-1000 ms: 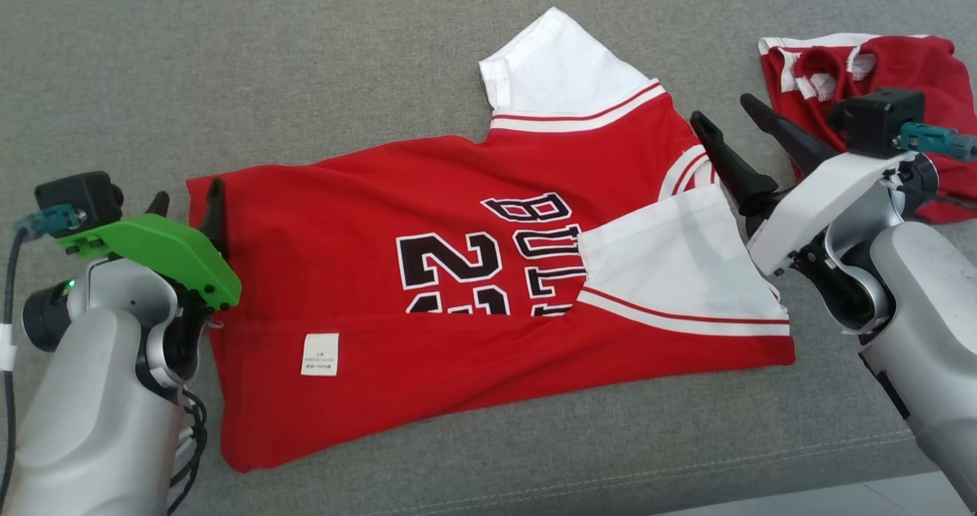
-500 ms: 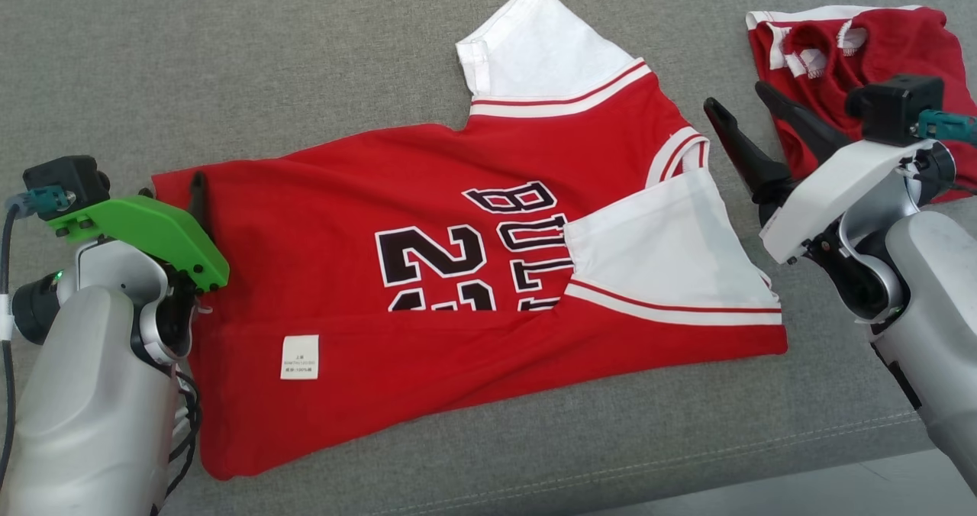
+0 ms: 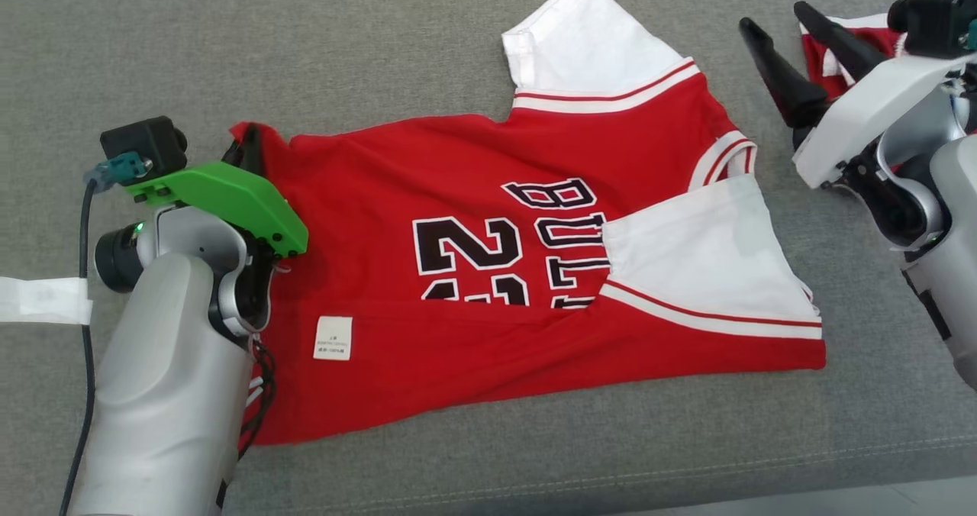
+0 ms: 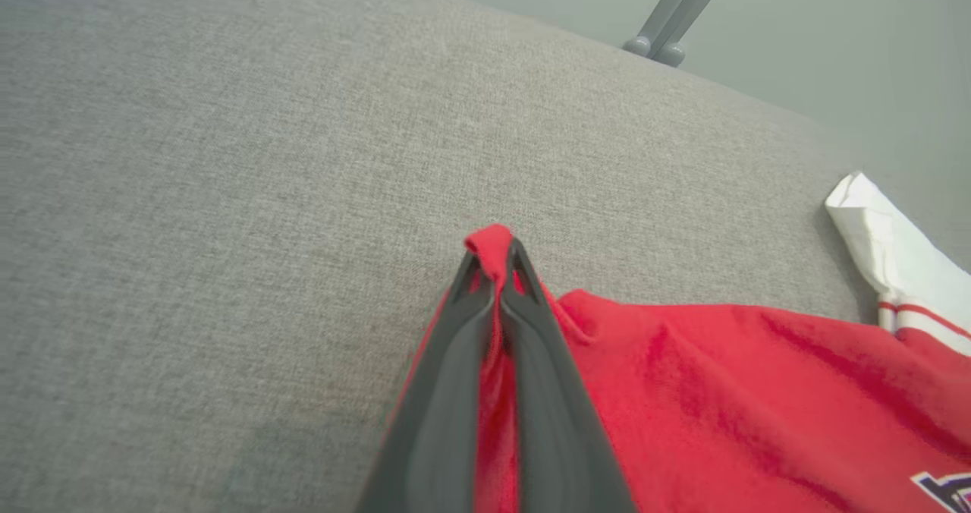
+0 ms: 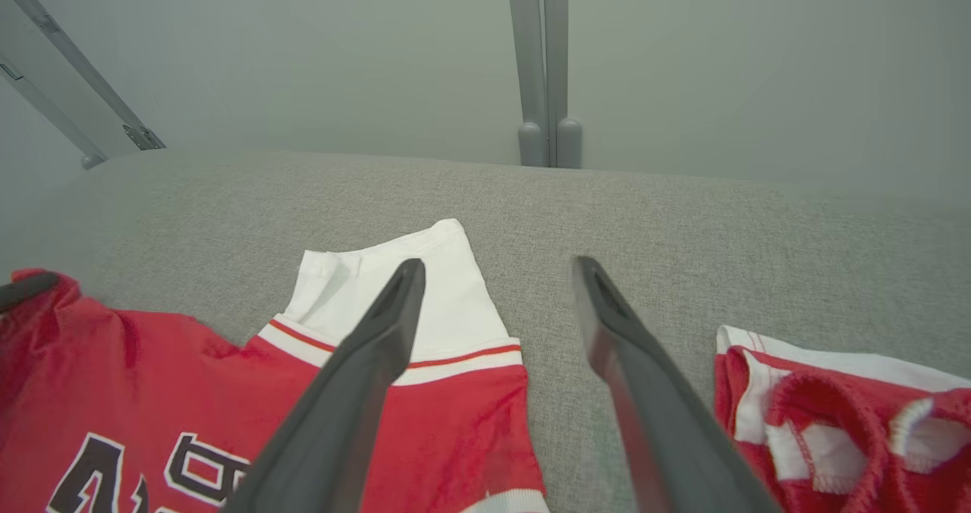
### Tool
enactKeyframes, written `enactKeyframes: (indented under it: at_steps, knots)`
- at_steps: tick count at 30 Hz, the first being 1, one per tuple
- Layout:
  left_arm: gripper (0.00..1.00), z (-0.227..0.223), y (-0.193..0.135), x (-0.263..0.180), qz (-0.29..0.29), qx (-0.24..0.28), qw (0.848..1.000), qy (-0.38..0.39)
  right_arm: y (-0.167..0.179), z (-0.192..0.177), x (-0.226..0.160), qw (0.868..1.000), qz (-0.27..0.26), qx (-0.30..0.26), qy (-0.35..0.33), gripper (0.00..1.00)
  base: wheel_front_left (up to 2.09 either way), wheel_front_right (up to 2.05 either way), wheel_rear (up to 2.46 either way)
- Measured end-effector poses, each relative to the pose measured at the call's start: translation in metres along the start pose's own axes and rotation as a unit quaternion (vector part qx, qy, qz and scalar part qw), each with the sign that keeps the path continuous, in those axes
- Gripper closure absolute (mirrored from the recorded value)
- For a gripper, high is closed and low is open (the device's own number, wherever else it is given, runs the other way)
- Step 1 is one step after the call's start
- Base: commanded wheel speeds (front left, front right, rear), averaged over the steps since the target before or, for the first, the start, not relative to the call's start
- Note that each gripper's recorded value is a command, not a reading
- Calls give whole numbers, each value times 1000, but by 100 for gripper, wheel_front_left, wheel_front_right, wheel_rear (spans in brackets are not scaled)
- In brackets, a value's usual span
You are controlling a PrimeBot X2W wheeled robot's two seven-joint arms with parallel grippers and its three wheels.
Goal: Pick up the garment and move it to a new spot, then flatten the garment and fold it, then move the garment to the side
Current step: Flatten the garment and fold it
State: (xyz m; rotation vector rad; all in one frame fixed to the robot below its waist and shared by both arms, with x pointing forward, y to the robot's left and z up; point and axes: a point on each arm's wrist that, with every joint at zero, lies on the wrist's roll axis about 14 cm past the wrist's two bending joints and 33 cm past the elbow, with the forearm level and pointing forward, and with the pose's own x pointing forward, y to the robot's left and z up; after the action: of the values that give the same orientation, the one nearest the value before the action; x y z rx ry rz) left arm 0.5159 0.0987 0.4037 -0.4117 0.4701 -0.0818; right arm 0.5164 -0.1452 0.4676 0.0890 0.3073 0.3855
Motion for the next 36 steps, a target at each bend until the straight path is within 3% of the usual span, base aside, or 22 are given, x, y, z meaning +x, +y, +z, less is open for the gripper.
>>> enactKeyframes:
  at_steps: [10,18,26,36]
  knots:
    - [100,38,-2,-18,-27,-2,994,-103,3,-2,50,999,5,-9,48,0,0,0,0]
    - [100,21,11,-33,-26,9,995,-100,5,-15,91,995,9,-26,95,0,0,0,0]
    - [100,18,26,-39,-16,-1,994,-110,32,-50,126,986,45,-55,149,0,0,0,0]
    - [100,7,26,-39,-19,-18,994,-106,37,-81,142,980,51,-69,181,0,0,0,0]
